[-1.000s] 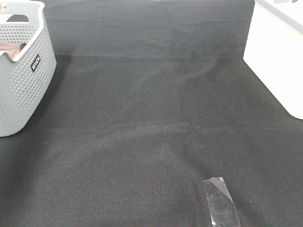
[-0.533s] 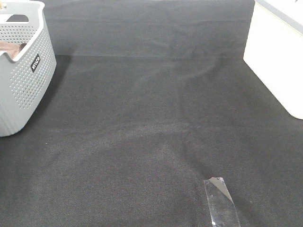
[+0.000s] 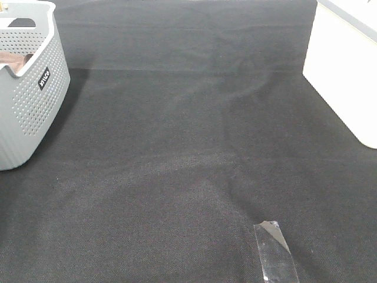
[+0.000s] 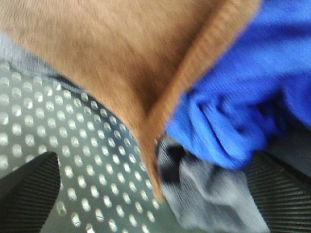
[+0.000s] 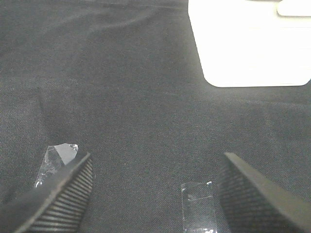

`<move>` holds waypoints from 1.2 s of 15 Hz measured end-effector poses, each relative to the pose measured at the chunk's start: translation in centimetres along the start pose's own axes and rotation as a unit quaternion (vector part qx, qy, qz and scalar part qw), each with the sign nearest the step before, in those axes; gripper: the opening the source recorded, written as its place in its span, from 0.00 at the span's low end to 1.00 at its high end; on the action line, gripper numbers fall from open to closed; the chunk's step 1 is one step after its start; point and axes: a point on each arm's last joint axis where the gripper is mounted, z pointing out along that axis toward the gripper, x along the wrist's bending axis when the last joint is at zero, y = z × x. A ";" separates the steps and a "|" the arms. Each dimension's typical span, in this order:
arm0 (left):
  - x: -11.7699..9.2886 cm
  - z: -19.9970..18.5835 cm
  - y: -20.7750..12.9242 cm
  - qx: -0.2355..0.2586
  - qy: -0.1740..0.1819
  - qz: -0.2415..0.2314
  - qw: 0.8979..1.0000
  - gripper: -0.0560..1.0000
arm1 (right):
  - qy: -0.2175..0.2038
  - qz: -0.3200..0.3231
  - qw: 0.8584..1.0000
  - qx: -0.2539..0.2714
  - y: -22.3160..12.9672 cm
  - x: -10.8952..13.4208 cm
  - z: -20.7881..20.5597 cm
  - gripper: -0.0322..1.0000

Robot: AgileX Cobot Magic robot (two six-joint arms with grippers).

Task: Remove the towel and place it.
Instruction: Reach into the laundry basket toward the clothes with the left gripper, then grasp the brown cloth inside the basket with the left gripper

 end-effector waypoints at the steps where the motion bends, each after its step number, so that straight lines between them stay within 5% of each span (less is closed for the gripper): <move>1: 0.0 0.1 0.2 -0.006 -0.007 0.002 1.000 0.80 | 0.000 0.000 1.000 0.000 0.0 0.0 0.0 0.71; 4: -0.1 0.1 0.2 -0.005 -0.013 0.000 1.000 0.35 | 0.000 0.000 1.000 0.000 0.0 0.0 0.0 0.71; 7: -0.5 0.1 -0.3 0.022 -0.038 -0.020 0.999 0.07 | 0.000 0.000 1.000 0.000 0.0 0.0 0.0 0.71; 11: -0.6 0.0 -0.3 0.028 -0.042 -0.029 0.998 0.05 | 0.000 0.000 1.000 0.000 0.0 0.0 0.0 0.71; 13: -0.1 -1.9 0.1 0.015 -0.012 -0.029 0.999 0.05 | 0.000 0.000 1.000 0.000 0.0 0.0 0.0 0.71; 16: 1.0 -10.6 1.5 -0.056 0.081 -0.049 0.994 0.05 | 0.000 0.000 1.000 0.000 0.0 0.0 0.0 0.71; 18: 0.3 -15.5 2.0 -0.089 0.111 -0.049 0.989 0.05 | 0.000 0.000 1.000 0.000 0.0 0.0 0.0 0.71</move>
